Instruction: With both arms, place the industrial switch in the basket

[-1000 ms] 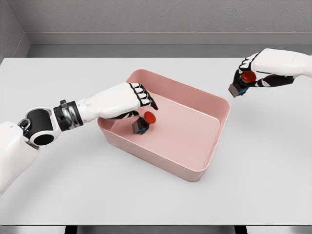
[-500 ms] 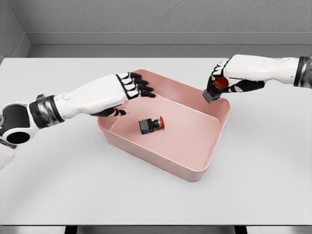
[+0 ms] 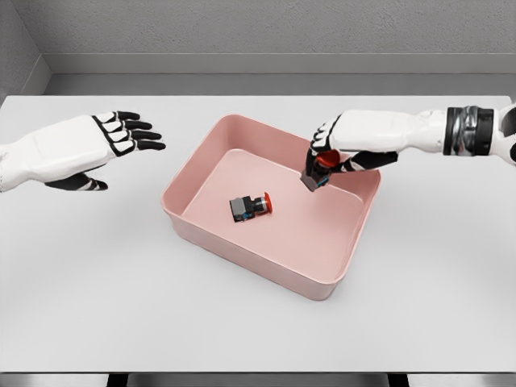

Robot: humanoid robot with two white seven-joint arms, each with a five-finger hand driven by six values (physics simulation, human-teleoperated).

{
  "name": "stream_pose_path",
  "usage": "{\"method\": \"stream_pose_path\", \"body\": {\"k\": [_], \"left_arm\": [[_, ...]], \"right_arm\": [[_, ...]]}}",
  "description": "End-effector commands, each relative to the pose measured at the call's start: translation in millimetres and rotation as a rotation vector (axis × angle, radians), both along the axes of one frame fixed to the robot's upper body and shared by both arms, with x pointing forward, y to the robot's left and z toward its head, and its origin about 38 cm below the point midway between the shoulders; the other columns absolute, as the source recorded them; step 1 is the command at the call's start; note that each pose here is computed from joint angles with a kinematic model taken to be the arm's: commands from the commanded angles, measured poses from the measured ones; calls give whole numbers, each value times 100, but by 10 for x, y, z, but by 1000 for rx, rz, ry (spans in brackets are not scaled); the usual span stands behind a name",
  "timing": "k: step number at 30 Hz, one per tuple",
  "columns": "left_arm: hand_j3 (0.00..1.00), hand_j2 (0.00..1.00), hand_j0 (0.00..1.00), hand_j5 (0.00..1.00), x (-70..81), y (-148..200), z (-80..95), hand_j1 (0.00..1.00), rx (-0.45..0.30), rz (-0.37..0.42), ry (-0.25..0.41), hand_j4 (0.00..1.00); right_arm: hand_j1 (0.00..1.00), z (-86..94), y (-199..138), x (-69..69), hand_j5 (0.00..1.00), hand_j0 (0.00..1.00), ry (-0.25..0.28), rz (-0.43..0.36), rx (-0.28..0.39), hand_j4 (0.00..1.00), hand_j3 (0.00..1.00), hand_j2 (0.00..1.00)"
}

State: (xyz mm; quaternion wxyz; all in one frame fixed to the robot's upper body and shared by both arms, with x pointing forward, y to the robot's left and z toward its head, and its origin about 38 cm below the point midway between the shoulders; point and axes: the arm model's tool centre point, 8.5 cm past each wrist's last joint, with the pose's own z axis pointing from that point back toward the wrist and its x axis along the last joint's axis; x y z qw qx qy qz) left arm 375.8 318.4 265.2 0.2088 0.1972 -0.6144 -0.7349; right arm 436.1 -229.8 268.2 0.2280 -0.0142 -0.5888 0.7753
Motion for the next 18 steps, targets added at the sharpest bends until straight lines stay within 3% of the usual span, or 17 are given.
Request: {"method": "stream_pose_path", "body": {"k": [1,2,3,4,5,11,14,18], "left_arm": [[100,100,100,100,2,24,21,100,0,6,0,100],[100,100,100,100,2,24,21,100,0,6,0,100],[100,100,100,100,2,24,20,100,1,6,1,100],[100,100,100,100,2,24,20,100,1,6,1,100],[100,100,100,100,6,28,24,100,1,7,0,100],[100,100,100,100,5,26,19,100,2,7,2,100],[100,100,100,100,-2,25,8,100,1,6,4,100],[100,100,100,100,-6,26,-3,100,1,7,7,100]], "right_arm": [[54,-11,125,-48,54,54,6,35,7,54,54,54],[55,-24,139,-54,55,55,9,40,6,55,55,55],[62,-18,148,-56,62,62,7,43,2,62,62,62],[89,-12,157,-50,89,89,5,42,9,89,89,89],[100,1,173,-40,100,100,1,43,17,100,100,100],[100,143,-5,6,100,100,-32,-3,22,100,100,100],[100,343,-513,10,100,100,-72,-113,-6,100,100,100],[100,365,-1086,-56,100,100,-53,-249,-10,100,100,100]]}}
